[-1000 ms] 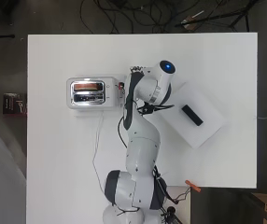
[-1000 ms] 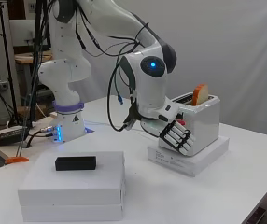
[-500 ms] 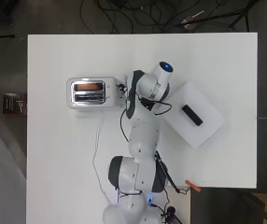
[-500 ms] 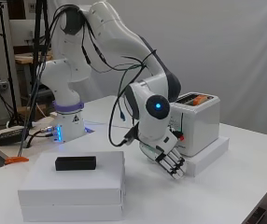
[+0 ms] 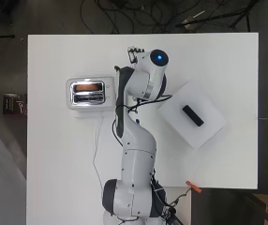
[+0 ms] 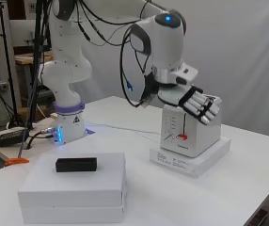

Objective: Teleoperate dual arm-hand system to toast a bread

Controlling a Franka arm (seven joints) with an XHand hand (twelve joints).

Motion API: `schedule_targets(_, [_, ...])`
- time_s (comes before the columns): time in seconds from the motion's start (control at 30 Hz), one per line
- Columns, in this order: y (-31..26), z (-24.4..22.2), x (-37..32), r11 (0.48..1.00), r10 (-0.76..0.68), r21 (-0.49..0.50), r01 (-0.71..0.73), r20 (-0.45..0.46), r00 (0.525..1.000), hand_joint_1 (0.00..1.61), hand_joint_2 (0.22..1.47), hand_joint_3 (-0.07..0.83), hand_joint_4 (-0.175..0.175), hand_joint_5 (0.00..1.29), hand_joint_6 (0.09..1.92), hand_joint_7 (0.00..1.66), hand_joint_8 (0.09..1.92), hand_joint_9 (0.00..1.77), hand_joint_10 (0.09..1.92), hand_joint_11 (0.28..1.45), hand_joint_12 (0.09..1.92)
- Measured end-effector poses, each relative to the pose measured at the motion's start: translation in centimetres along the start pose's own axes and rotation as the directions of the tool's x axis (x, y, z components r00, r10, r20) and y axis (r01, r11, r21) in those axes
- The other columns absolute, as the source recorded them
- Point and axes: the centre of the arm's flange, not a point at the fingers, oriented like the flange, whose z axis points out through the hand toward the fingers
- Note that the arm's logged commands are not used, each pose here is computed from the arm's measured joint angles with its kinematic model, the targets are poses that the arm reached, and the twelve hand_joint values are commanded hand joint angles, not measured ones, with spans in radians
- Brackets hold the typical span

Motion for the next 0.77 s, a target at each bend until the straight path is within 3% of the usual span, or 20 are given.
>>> schedule_targets(0.1, [-4.3,-5.8,1.2,0.993,-0.046,-0.106,0.044,-0.008,0.999,0.00,1.09,0.005,0.015,0.33,0.09,0.23,0.09,0.31,0.09,0.37,0.09])
schedule_targets(0.13, [-6.1,-7.2,1.2,0.990,-0.051,-0.131,0.049,-0.007,0.999,0.00,1.11,0.006,0.011,0.34,0.09,0.30,0.09,0.36,0.09,0.38,0.09])
schedule_targets(0.17, [-8.0,-8.3,0.9,0.987,-0.055,-0.153,0.053,-0.006,0.998,0.08,1.17,0.009,0.004,0.35,0.09,0.48,0.09,0.53,0.09,0.41,0.09])
schedule_targets(0.2, [-9.8,-9.1,0.6,0.983,-0.059,-0.173,0.057,-0.005,0.998,0.19,1.23,0.003,0.003,0.43,0.09,0.66,0.46,0.73,0.53,0.55,0.19])
schedule_targets(0.23, [-11.5,-9.4,0.1,0.979,-0.062,-0.193,0.061,-0.001,0.998,0.18,1.22,-0.005,-0.010,0.38,0.09,0.66,0.46,0.76,0.62,0.60,0.23])
schedule_targets(0.3, [-13.9,-8.4,-1.2,0.969,-0.064,-0.238,0.064,0.007,0.998,0.06,0.96,-0.016,-0.004,0.12,0.09,0.23,0.16,0.30,0.27,0.45,0.09])
schedule_targets(0.37, [-14.7,-5.8,-2.5,0.962,-0.060,-0.265,0.061,0.011,0.998,0.02,0.94,-0.002,0.006,0.03,0.09,0.07,0.09,0.16,0.09,0.38,0.09])
schedule_targets(0.47, [-14.6,-1.3,-3.7,0.964,-0.055,-0.257,0.062,0.033,0.998,0.00,0.98,0.006,-0.009,0.01,0.09,0.06,0.09,0.17,0.09,0.37,0.09])
schedule_targets(0.5, [-14.7,-0.7,-3.8,0.966,-0.057,-0.249,0.067,0.044,0.997,0.00,1.01,0.007,-0.064,0.02,0.09,0.38,0.11,0.50,0.15,0.52,0.09])
schedule_targets(0.53, [-14.8,-0.8,-3.7,0.968,-0.063,-0.241,0.074,0.053,0.997,0.02,1.04,0.006,-0.113,0.06,0.09,0.66,0.78,0.83,0.80,0.71,0.71])
schedule_targets(0.57, [-15.0,-1.5,-3.4,0.968,-0.071,-0.236,0.083,0.058,0.996,0.02,1.06,0.004,-0.144,0.10,0.09,0.84,1.31,1.07,1.31,0.85,1.24])
schedule_targets(0.6, [-15.2,-2.5,-3.0,0.967,-0.083,-0.235,0.095,0.061,0.995,0.02,1.06,0.001,-0.160,0.12,0.09,0.92,1.62,1.19,1.61,0.90,1.57])
schedule_targets(0.63, [-15.4,-3.9,-2.5,0.965,-0.099,-0.239,0.110,0.060,0.993,0.01,1.06,0.000,-0.169,0.12,0.09,0.85,1.78,1.12,1.77,0.81,1.69])
schedule_targets(0.7, [-15.8,-7.0,-1.3,0.954,-0.127,-0.267,0.140,0.067,0.990,0.01,1.05,0.001,-0.147,0.09,0.09,0.49,0.77,0.59,0.86,0.52,0.71])
schedule_targets(0.73, [-15.9,-8.3,-0.9,0.948,-0.136,-0.279,0.152,0.076,0.988,0.01,1.04,0.000,-0.124,0.08,0.09,0.31,0.41,0.39,0.49,0.44,0.38])
schedule_targets(0.77, [-16.0,-9.1,-0.6,0.945,-0.142,-0.283,0.162,0.088,0.986,0.01,1.04,0.000,-0.107,0.08,0.09,0.21,0.21,0.29,0.26,0.40,0.19])
